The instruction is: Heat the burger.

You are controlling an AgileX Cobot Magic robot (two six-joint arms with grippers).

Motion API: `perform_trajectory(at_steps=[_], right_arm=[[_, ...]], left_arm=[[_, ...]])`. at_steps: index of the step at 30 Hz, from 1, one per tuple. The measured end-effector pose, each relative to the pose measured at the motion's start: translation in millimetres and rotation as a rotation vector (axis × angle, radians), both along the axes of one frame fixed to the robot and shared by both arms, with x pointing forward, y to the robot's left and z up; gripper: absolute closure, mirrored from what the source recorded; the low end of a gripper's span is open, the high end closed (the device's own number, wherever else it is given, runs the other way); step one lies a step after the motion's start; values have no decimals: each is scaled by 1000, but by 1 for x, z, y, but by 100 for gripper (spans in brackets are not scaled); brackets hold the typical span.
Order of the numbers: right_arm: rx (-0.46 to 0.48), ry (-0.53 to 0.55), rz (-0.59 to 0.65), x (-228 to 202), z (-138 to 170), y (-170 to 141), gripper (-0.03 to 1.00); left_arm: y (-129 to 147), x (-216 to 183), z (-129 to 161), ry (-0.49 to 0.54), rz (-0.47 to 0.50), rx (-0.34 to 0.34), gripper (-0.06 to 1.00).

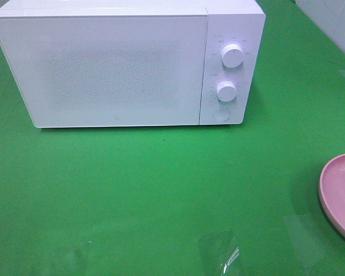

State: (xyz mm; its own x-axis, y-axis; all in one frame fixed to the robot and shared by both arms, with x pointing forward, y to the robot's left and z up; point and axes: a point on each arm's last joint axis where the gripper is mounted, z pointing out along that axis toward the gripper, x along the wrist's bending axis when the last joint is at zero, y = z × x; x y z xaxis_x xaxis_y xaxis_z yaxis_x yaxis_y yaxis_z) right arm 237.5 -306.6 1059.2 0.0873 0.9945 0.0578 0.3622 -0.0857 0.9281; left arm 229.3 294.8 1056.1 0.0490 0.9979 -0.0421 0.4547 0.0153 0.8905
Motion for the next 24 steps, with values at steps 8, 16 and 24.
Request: perform_trajectory(at_steps=[8, 16, 24], right_arm=[[0, 0, 0, 0, 0, 0, 20], [0, 0, 0, 0, 0, 0, 20], [0, 0, 0, 0, 0, 0, 20]], left_arm=[[0, 1, -1, 3, -1, -1, -4], [0, 0, -1, 4, -1, -2, -4], [0, 0, -1, 4, -1, -2, -4]])
